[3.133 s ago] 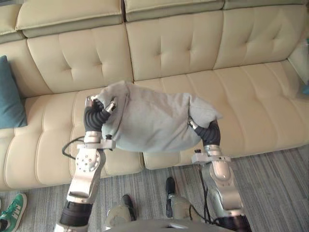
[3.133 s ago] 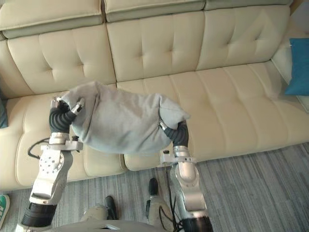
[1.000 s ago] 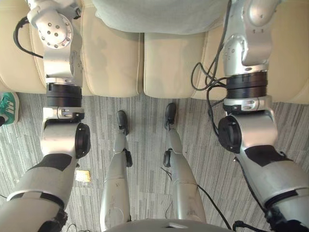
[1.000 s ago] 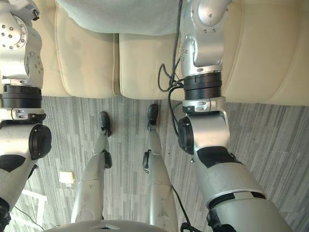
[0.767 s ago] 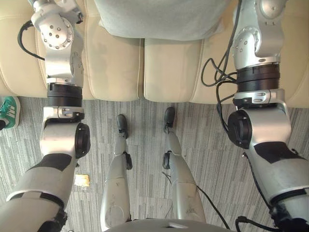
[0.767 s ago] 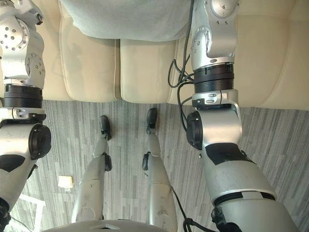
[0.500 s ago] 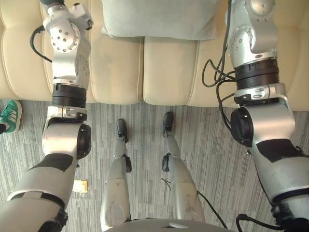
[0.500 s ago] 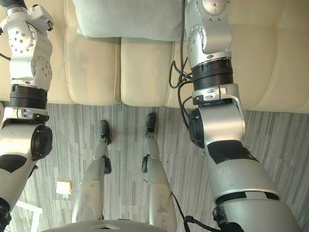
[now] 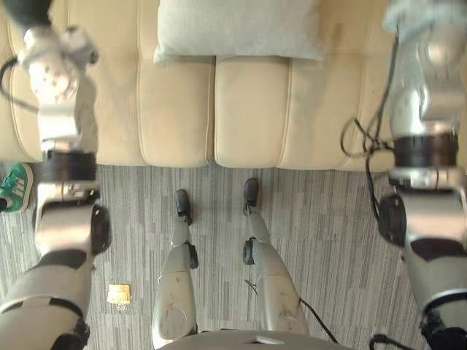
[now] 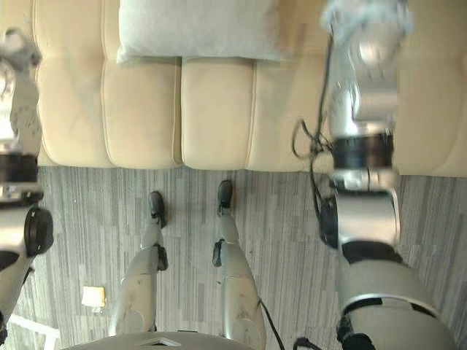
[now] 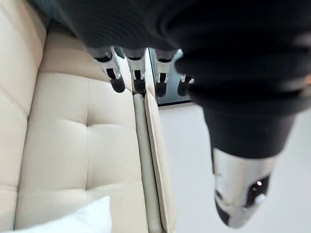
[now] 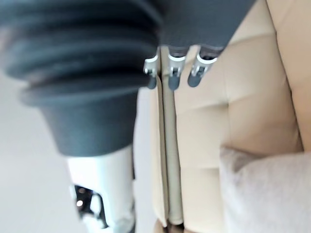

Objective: Pick up cushions and gather them together orderly.

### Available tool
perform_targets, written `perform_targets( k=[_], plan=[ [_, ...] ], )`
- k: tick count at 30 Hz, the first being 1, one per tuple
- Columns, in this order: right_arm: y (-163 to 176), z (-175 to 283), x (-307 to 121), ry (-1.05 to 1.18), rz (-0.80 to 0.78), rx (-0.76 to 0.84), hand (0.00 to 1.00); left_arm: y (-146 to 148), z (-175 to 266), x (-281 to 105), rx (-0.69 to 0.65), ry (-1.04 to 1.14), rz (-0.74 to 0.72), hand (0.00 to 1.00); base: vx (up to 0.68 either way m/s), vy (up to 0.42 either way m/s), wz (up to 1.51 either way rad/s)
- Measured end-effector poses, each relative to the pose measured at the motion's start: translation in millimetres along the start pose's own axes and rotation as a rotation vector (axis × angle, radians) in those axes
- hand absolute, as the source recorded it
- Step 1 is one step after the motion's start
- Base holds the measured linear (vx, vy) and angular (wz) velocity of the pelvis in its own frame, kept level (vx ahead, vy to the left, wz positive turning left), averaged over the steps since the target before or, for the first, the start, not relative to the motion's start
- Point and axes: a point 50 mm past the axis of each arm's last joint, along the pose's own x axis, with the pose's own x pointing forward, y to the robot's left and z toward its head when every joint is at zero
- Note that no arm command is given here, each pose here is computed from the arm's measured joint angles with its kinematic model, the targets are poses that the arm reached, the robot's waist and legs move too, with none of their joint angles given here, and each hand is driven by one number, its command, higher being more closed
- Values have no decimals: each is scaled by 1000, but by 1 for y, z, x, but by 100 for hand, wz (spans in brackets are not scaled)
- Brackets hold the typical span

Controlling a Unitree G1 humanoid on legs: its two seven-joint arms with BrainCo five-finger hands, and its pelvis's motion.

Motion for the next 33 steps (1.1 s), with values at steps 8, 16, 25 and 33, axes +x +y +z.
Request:
perform_targets(
  k=[8, 16, 25, 33],
  plan=[
    [-90, -92, -186, 485, 11, -318, 0, 81, -104, -168, 268, 476, -52, 0, 41, 64, -17],
    [-103, -128, -362, 1101, 7, -311, 0, 133, -152, -377, 326, 1249, 100, 0, 79, 48, -31],
    [-107, -140, -466, 1559, 84, -403, 0, 147, -142, -479, 386, 1666, 191, 0, 33, 50, -33],
    [-97, -139, -493, 1675, 285, -438, 0, 168, -133, -495, 437, 1752, 260, 0, -5, 50, -51]
  ],
)
